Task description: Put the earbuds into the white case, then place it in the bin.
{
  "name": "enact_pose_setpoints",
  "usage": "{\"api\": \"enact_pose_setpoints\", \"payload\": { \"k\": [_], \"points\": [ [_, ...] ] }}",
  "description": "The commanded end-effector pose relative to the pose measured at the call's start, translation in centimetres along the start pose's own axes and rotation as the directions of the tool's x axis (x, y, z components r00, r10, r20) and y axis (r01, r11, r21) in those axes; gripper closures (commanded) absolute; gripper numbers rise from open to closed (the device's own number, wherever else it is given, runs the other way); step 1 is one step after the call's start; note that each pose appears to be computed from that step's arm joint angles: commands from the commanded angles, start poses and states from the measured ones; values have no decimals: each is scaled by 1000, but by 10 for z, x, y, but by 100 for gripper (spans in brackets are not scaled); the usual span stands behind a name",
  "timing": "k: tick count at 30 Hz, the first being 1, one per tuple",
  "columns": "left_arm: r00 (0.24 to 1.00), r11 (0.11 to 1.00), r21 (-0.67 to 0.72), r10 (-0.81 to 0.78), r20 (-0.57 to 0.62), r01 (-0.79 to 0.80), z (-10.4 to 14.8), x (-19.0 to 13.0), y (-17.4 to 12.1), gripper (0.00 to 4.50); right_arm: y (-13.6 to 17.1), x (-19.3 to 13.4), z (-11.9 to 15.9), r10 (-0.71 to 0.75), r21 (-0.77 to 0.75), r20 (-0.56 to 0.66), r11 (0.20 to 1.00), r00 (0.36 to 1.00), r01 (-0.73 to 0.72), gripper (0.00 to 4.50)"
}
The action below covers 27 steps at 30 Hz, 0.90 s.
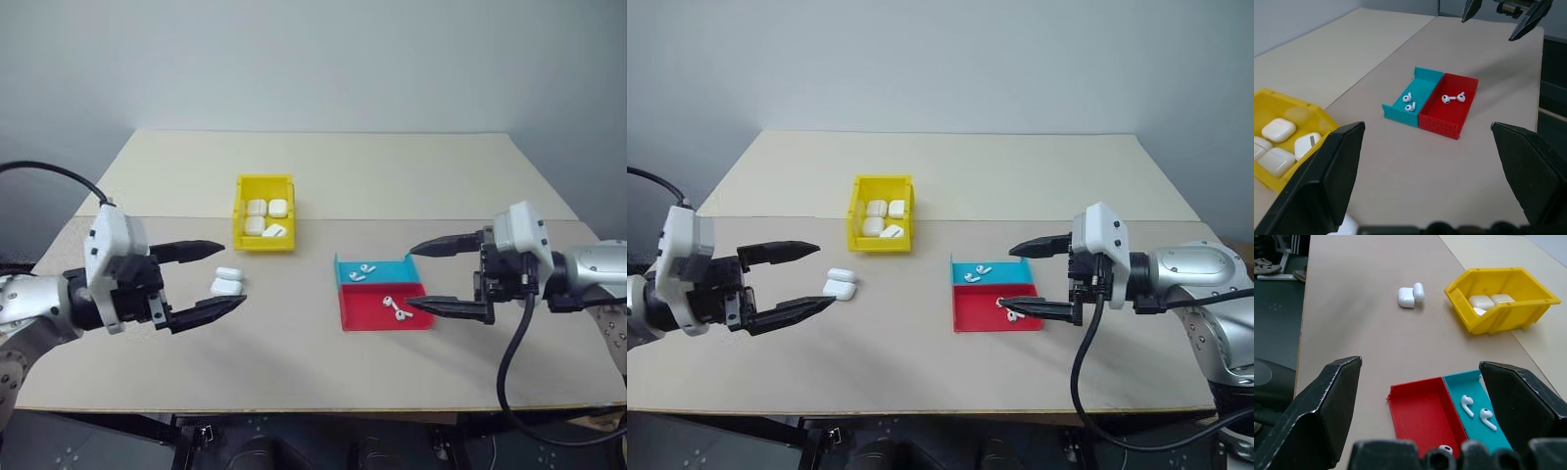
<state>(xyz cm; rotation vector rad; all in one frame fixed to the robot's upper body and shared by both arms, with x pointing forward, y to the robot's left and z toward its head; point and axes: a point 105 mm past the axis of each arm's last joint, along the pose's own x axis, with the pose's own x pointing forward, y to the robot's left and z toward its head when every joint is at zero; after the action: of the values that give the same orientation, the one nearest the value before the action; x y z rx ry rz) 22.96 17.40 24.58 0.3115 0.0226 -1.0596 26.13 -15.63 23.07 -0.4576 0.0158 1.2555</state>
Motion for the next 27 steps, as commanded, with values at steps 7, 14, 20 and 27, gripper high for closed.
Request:
{"api": "enact_pose_setpoints", "payload": {
  "k": [7, 14, 20, 27],
  "points": [
    [986, 990, 55, 137, -92, -133, 0, 0, 12, 0, 4, 1, 9, -11, 0, 35, 1000, 999, 11, 4],
    [904, 913, 223, 384, -186, -342, -2, 4, 27, 0, 10, 7, 5, -8, 31, 60, 999, 998, 6, 4],
    [855, 916, 147, 401, -330, -373, -14, 1, 30, 0, 9, 8, 3, 2, 43, 53, 999, 999, -4, 4],
    [774, 864, -24, 439, -457, -504, -21, 1, 51, 0, 11, 9, 5, 1, 50, 60, 999, 998, -4, 4]
  ]
}}
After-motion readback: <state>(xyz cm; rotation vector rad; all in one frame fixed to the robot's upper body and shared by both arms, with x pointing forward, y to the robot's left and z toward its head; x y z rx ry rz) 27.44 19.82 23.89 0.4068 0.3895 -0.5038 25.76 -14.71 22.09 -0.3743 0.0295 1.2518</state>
